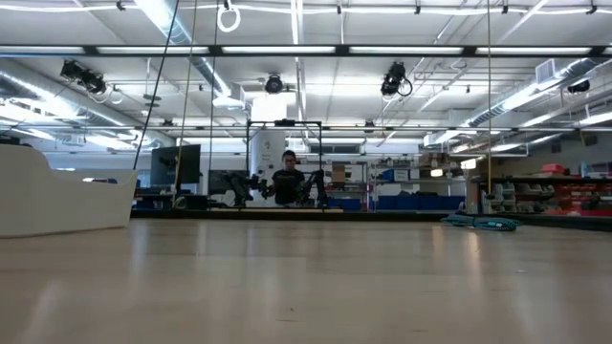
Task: Pick and place USB-C Cables
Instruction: Put the violet charger cable into the white bin
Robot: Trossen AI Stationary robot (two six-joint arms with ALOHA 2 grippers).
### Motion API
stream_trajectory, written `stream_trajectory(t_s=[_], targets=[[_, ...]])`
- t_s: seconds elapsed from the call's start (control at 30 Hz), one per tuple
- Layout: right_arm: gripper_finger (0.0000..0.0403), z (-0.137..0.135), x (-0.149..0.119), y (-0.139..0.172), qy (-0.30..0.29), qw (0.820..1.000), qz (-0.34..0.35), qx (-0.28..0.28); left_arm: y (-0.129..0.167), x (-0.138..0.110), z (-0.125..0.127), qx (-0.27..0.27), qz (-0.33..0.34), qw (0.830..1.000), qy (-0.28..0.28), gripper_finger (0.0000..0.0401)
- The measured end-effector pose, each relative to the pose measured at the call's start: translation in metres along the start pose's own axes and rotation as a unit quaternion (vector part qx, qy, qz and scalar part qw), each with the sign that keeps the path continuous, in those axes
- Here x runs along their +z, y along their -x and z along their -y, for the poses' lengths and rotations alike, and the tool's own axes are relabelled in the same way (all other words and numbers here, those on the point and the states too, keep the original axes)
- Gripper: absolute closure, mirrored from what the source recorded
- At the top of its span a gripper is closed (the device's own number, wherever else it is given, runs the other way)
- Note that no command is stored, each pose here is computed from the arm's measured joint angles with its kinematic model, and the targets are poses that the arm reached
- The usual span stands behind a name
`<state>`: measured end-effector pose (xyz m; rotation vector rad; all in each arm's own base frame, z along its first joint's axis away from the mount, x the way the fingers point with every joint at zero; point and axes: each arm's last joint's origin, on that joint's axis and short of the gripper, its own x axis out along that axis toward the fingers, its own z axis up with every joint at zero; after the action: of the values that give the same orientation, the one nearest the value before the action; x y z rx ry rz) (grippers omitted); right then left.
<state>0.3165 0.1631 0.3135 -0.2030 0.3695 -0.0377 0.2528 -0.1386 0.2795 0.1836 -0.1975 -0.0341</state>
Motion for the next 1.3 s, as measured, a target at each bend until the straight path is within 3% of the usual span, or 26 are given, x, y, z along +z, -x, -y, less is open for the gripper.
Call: stream_trajectory(t_s=[0.47, 0.6, 0.8, 1.07, 1.3], targets=[[0.0394, -0.0002, -0.0034, -0.007, -0.003, 1.0, -0.006, 0.007, -0.0003, -0.0025, 0.0002, -0.005, -0.01, 1.0, 0.007, 0.024], [0.0394, 0.0, -0.0036, -0.0071, -0.003, 1.0, -0.007, 0.007, -0.0011, -0.0038, -0.0012, -0.003, -0.015, 1.0, 0.014, 0.0282], [0.0394, -0.0005, -0.0039, -0.007, -0.003, 1.0, -0.008, 0.014, -0.0011, -0.0042, -0.001, -0.003, -0.017, 1.0, 0.013, 0.0379], [0.0391, -0.0009, -0.0038, -0.007, -0.007, 1.0, -0.008, 0.02, -0.0011, -0.0042, -0.001, -0.003, -0.017, 1.0, 0.013, 0.0379], [0.0344, -0.0025, -0.0041, -0.0061, -0.005, 1.0, -0.009, 0.022, -0.0008, -0.0068, -0.0023, 0.027, -0.035, 0.999, 0.007, 0.0379]])
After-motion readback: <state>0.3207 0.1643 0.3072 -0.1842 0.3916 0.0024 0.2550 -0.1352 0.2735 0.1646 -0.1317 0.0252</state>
